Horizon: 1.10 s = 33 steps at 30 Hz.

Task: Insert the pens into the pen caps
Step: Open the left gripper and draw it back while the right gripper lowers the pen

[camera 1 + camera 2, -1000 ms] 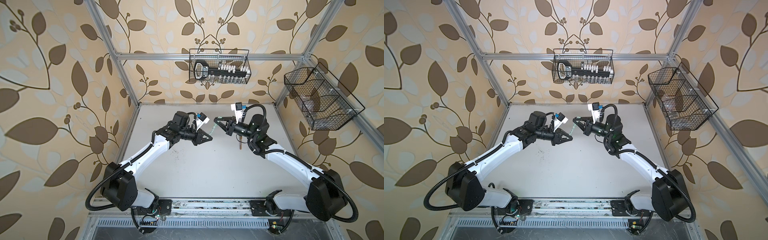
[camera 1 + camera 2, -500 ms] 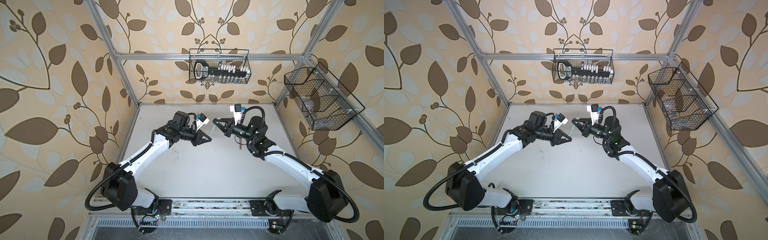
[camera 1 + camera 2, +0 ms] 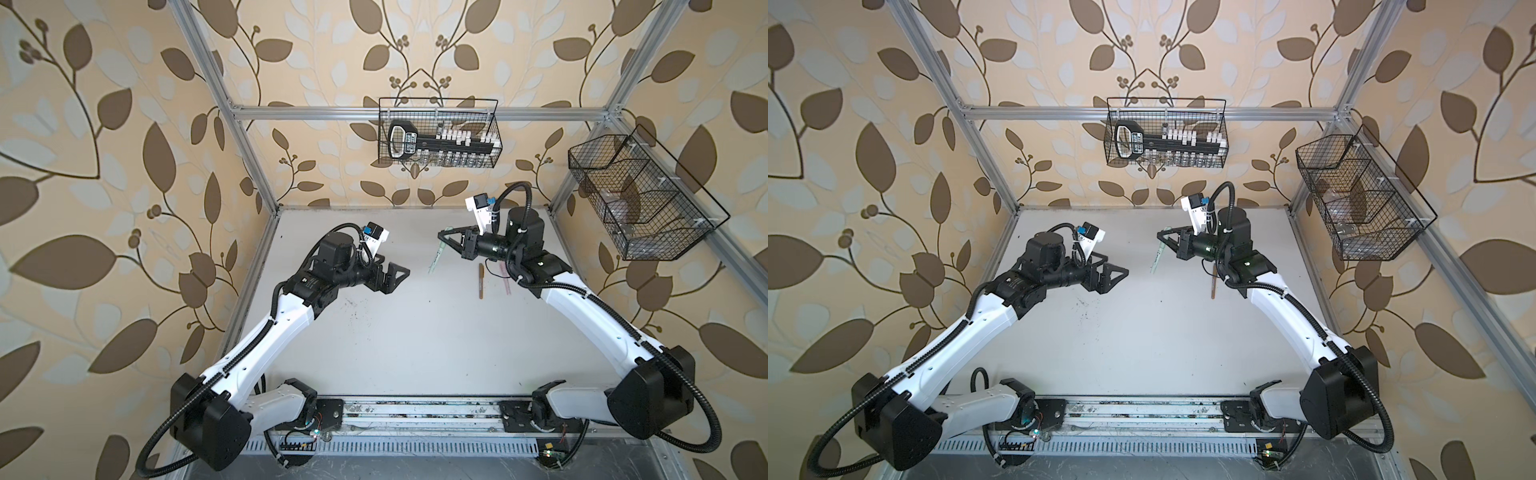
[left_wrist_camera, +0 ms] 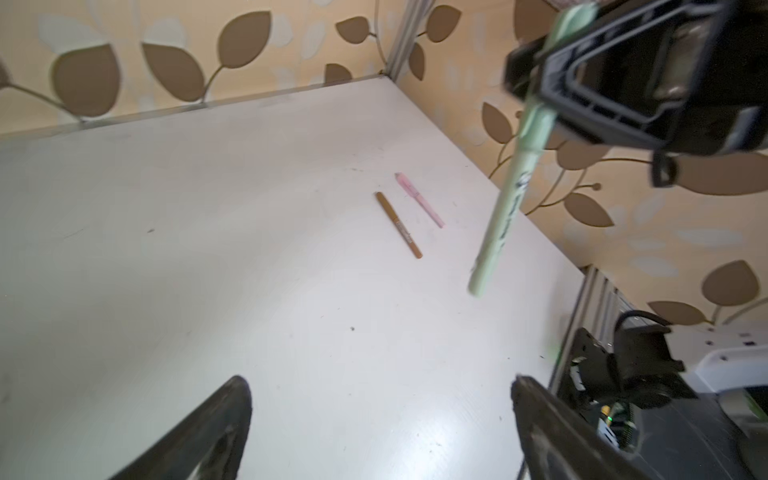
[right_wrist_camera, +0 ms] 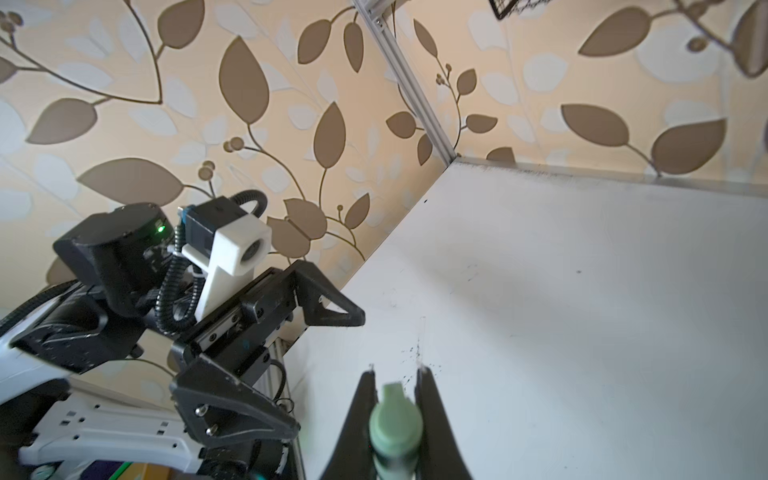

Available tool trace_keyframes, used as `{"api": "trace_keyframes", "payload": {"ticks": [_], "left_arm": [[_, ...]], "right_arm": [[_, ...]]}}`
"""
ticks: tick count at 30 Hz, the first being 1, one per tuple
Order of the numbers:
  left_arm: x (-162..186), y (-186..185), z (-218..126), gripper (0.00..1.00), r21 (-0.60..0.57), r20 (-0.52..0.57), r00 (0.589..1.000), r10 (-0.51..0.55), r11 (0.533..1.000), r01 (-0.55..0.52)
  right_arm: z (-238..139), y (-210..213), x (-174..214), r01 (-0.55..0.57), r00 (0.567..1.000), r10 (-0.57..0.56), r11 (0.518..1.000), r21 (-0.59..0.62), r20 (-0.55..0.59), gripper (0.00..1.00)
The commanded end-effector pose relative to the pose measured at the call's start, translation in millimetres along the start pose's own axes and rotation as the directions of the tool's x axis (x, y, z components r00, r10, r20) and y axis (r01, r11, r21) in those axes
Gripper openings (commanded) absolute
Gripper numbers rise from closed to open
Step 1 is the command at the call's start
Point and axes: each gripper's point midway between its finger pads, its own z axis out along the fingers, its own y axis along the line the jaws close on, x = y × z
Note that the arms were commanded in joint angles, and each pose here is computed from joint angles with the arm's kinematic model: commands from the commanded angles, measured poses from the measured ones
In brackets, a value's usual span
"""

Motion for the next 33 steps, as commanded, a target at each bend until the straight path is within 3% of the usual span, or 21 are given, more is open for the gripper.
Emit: {"api": "trace_keyframes", "payload": {"ticks": [1, 3, 5, 8, 16, 25, 29, 31, 33], "left_arm": [[-2.9, 52.5, -32.7, 0.99, -0.339, 0.094, 0.994, -0.06, 0.936, 0.089], [6.4, 84.5, -53.0, 0.99, -0.517, 0.137, 0.987, -0.084, 0.844, 0.143], [18.6, 104.0, -65.6, 0.99, -0.613, 0.156, 0.983, -0.099, 0.77, 0.175], [37.2, 118.4, -72.1, 0.99, -0.662, 0.174, 0.976, -0.134, 0.718, 0.216], [80.5, 137.1, -80.1, 0.99, -0.697, 0.233, 0.954, -0.187, 0.653, 0.298], [83.3, 140.5, -87.4, 0.99, -0.704, 0.263, 0.951, -0.162, 0.642, 0.304], [86.0, 145.1, -86.6, 0.99, -0.72, 0.259, 0.953, -0.158, 0.626, 0.3], [87.0, 146.6, -86.4, 0.99, -0.725, 0.258, 0.953, -0.16, 0.62, 0.3], [86.0, 146.6, -86.4, 0.99, -0.725, 0.259, 0.953, -0.157, 0.62, 0.299]], "right_arm": [[5.2, -50.6, 51.7, -0.072, 0.979, 0.105, 0.979, 0.189, -0.173, 0.0], [9.1, -74.8, 71.8, -0.092, 0.965, 0.152, 0.96, 0.266, -0.215, 0.0], [15.8, -92.5, 93.8, -0.089, 0.946, 0.18, 0.945, 0.315, -0.271, 0.0], [25.3, -113.9, 122.2, -0.106, 0.911, 0.232, 0.931, 0.349, -0.34, 0.0], [36.6, -168.9, 170.3, -0.086, 0.848, 0.309, 0.882, 0.463, -0.43, 0.0], [37.4, -214.5, 202.2, -0.088, 0.799, 0.382, 0.838, 0.539, -0.464, 0.0], [38.2, -235.0, 202.7, -0.061, 0.794, 0.393, 0.811, 0.583, -0.464, 0.08], [38.3, -241.0, 205.2, -0.057, 0.788, 0.4, 0.804, 0.591, -0.468, 0.19], [37.5, -245.7, 206.3, -0.051, 0.787, 0.403, 0.797, 0.601, -0.467, 0.22]]}}
